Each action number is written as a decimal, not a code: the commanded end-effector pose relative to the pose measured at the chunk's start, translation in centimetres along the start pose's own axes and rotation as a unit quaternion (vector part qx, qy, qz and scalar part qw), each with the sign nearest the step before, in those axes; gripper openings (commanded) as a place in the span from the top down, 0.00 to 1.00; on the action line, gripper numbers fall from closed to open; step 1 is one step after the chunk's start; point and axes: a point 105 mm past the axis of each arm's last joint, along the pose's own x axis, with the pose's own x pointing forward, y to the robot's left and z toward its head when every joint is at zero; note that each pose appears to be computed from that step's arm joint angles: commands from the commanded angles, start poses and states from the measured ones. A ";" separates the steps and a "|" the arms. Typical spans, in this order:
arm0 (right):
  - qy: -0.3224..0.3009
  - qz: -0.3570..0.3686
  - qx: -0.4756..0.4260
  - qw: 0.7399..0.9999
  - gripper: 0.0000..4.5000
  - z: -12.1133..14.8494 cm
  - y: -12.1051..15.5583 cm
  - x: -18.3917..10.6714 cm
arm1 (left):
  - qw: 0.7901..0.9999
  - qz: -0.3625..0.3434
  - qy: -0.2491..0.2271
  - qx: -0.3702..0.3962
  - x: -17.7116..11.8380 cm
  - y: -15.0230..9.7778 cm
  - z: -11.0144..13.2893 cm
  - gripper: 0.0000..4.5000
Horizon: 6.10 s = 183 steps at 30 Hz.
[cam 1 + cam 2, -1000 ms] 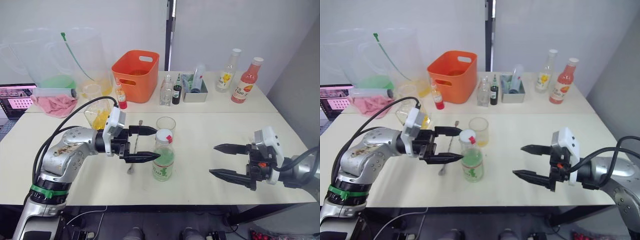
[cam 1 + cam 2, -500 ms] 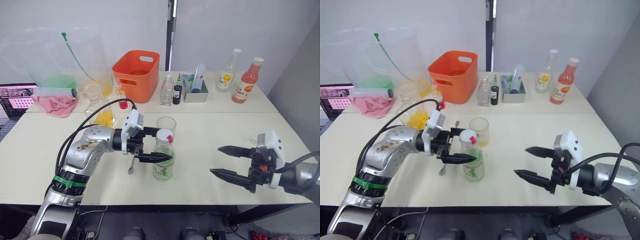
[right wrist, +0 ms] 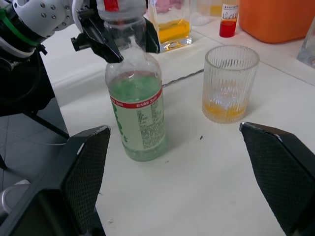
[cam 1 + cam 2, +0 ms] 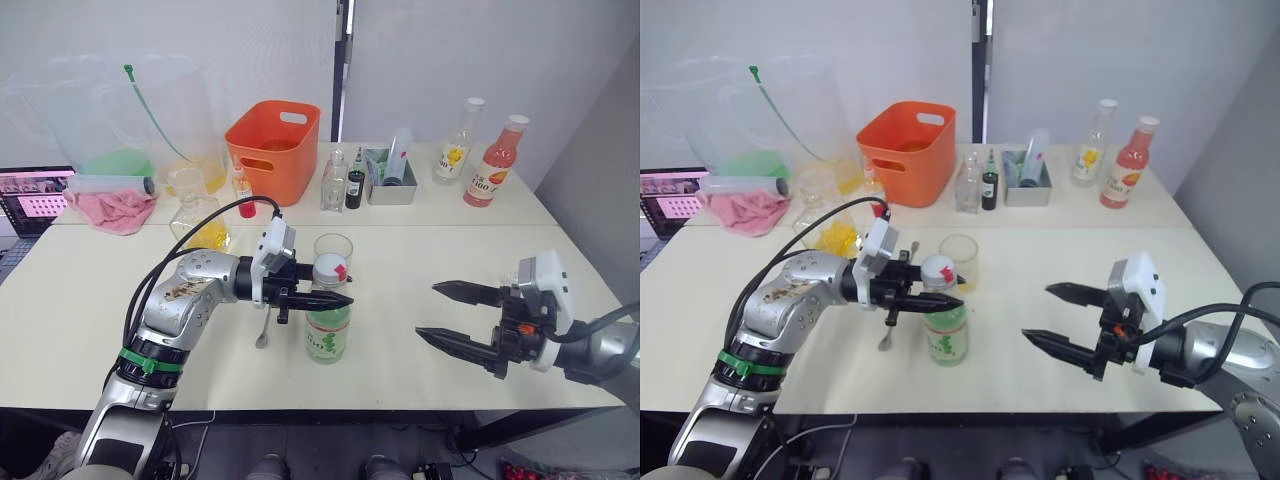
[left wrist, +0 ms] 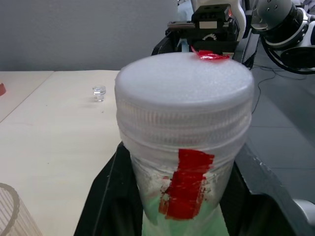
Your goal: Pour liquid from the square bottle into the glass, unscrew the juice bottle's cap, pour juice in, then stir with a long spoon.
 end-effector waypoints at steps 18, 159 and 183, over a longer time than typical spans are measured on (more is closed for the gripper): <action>-0.067 0.045 -0.038 0.996 0.00 6.3 2.2 8.7 | 1.000 0.000 0.007 0.026 0.5 0.2 0.6 0.68; -0.062 0.084 -0.078 0.991 0.01 6.2 2.4 10.3 | 0.999 0.044 0.021 -0.002 0.9 -0.9 -1.4 0.68; -0.021 0.382 -0.203 0.901 0.62 5.0 1.6 11.6 | 0.998 0.056 0.038 0.003 0.4 -2.0 -1.4 0.68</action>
